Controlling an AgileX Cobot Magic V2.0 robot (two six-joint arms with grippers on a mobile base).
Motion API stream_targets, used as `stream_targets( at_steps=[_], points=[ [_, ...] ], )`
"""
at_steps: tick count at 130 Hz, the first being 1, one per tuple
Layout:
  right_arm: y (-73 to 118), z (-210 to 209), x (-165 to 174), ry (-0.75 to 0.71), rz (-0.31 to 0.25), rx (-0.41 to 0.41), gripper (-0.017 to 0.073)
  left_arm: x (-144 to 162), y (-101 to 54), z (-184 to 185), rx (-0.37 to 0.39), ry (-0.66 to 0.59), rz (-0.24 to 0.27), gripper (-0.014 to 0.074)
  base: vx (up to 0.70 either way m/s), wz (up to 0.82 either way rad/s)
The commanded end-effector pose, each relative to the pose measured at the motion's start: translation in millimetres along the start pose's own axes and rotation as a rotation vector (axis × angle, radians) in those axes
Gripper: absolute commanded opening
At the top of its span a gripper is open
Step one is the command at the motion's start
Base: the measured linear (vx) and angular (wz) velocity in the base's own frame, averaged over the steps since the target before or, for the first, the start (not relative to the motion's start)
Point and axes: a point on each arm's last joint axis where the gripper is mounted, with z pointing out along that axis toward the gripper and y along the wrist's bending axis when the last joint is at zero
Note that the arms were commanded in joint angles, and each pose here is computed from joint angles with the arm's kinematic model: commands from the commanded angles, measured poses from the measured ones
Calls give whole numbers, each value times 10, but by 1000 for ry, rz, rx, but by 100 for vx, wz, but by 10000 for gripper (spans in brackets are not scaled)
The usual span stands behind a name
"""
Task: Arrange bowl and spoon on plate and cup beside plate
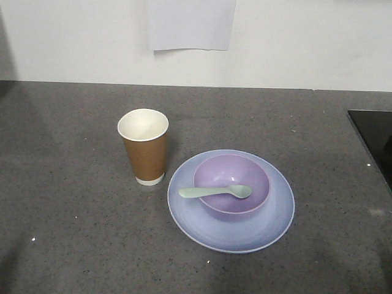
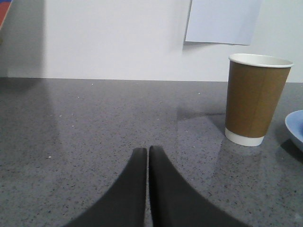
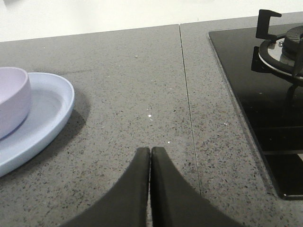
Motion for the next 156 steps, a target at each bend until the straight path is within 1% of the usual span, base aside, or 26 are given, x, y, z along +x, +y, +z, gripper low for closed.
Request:
stream_targets(
  at_steps=[1, 5, 20, 46, 62, 156],
  points=[
    [6, -35, -91, -130, -10, -9, -8, -38, -4, -8, 8, -76, -11, -8, 0, 0],
    [3, -38, -71, -139, -10, -9, -8, -38, -4, -8, 8, -76, -11, -8, 0, 0],
    [-9, -39, 3, -185, -42, -9, -8, -38, -4, -8, 8, -76, -11, -8, 0, 0],
    [-7, -67, -28, -241, -99, -5, -8, -38, -4, -8, 8, -76, -11, -8, 0, 0],
    [-5, -95, -44, -277, -101, -8, -8, -38, -4, -8, 8, -76, -11, -8, 0, 0],
    [-7, -91, -33, -264, -99, -6, -8, -38, -4, -8, 8, -75, -11, -8, 0, 0]
  ],
)
